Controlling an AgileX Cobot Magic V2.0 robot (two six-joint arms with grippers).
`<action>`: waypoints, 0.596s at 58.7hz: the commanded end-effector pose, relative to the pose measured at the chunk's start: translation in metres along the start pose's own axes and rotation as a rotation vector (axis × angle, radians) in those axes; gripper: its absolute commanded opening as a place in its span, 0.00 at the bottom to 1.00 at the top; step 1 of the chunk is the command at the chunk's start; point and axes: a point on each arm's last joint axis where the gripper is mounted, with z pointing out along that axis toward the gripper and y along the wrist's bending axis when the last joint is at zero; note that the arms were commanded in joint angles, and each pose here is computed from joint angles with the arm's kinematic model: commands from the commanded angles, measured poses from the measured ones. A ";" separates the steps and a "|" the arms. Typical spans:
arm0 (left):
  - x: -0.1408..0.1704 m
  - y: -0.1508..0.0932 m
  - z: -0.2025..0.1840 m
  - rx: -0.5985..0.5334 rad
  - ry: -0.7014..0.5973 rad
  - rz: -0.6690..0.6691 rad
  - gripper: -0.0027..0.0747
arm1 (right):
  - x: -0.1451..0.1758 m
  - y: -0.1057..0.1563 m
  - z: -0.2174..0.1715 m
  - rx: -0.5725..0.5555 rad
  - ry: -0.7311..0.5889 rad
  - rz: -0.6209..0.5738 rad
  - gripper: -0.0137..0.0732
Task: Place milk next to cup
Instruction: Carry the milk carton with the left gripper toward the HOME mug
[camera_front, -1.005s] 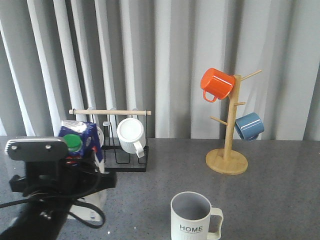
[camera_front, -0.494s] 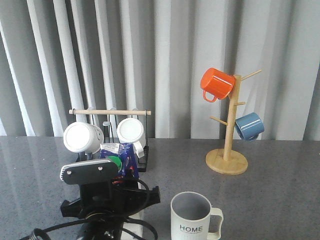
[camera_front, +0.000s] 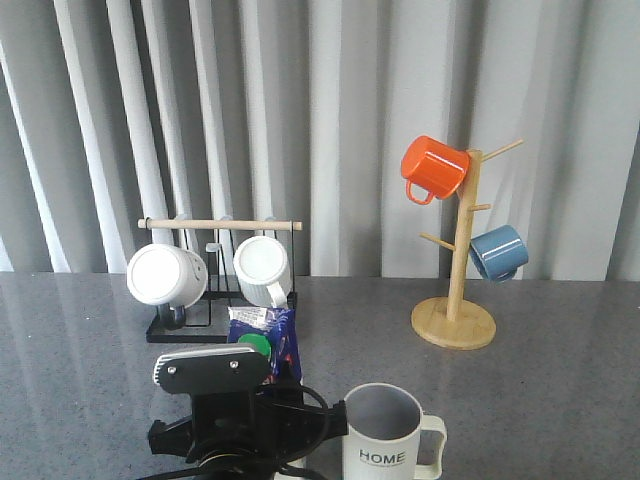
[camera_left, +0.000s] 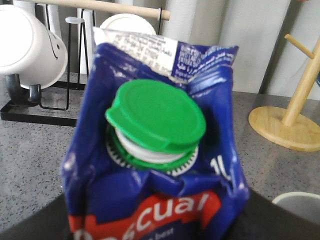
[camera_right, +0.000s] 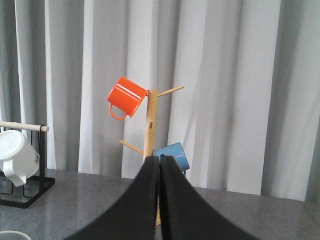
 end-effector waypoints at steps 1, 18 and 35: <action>-0.026 -0.004 -0.006 0.022 -0.098 -0.023 0.03 | -0.015 -0.001 0.000 0.003 -0.095 -0.012 0.15; -0.025 -0.005 -0.006 0.027 -0.090 -0.024 0.03 | -0.015 -0.001 0.000 0.003 -0.095 -0.012 0.15; -0.025 -0.005 -0.006 0.027 -0.090 -0.024 0.03 | -0.015 -0.001 0.000 0.003 -0.095 -0.012 0.15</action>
